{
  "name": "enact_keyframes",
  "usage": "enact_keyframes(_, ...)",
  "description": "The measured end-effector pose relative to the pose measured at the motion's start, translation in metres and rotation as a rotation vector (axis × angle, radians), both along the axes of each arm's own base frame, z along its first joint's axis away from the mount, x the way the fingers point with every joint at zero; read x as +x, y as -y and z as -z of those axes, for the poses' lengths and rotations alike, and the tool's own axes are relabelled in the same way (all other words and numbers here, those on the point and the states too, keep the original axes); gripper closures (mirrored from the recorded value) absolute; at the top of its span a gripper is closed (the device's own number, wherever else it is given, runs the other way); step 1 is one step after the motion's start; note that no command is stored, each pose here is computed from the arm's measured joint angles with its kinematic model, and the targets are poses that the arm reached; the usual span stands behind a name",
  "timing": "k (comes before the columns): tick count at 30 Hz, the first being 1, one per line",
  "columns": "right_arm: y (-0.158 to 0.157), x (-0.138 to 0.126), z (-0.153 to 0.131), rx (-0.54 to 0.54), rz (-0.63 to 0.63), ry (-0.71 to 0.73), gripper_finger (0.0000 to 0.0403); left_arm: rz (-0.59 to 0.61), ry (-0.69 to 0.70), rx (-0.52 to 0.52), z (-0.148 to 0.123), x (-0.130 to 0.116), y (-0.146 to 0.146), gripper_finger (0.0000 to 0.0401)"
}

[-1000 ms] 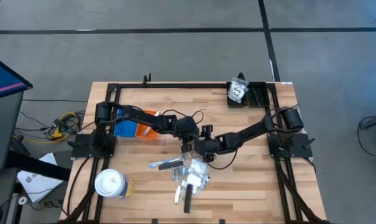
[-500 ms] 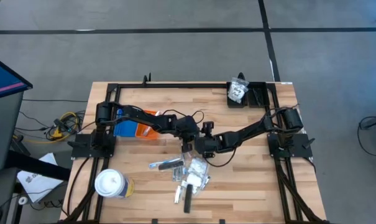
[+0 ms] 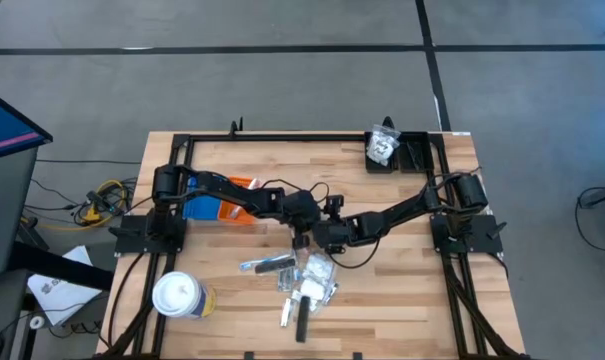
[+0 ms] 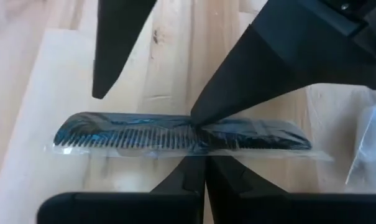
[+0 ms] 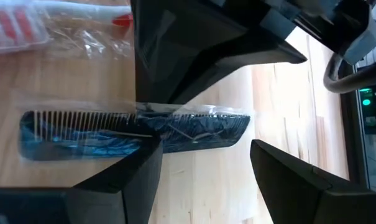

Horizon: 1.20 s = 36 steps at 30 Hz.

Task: Pick & Place Travel size toiletries
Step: Put the black comb into the right black bin

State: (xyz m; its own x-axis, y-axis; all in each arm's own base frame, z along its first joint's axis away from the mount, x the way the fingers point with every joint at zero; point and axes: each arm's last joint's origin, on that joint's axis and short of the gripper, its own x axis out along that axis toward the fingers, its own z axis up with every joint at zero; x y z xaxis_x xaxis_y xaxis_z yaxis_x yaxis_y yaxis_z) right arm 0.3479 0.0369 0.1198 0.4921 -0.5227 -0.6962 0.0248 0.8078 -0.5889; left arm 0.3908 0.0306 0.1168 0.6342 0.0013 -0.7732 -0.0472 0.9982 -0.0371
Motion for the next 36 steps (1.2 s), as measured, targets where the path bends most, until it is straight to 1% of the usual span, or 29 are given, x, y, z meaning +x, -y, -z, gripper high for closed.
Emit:
enact_keyframes(8,-0.0076,-0.0009,0.0000,-0.030,-0.066,-0.033,0.0163,-0.014,0.010,0.017,-0.0017,0.0008,-0.0010,0.0399)
enact_keyframes(14,-0.0091,-0.0007,-0.0003,-0.101,-0.166,-0.100,0.0163,-0.016,0.012,0.020,-0.0026,0.0009,-0.0011,0.0399)
enact_keyframes(33,-0.0067,-0.0013,0.0002,-0.095,-0.166,-0.113,0.0163,-0.017,0.057,0.023,-0.0063,0.0041,-0.0015,0.0399)
enact_keyframes(36,-0.0071,-0.0023,0.0011,-0.071,-0.168,-0.121,0.0172,-0.017,0.058,0.024,-0.0063,0.0041,-0.0015,0.0399)
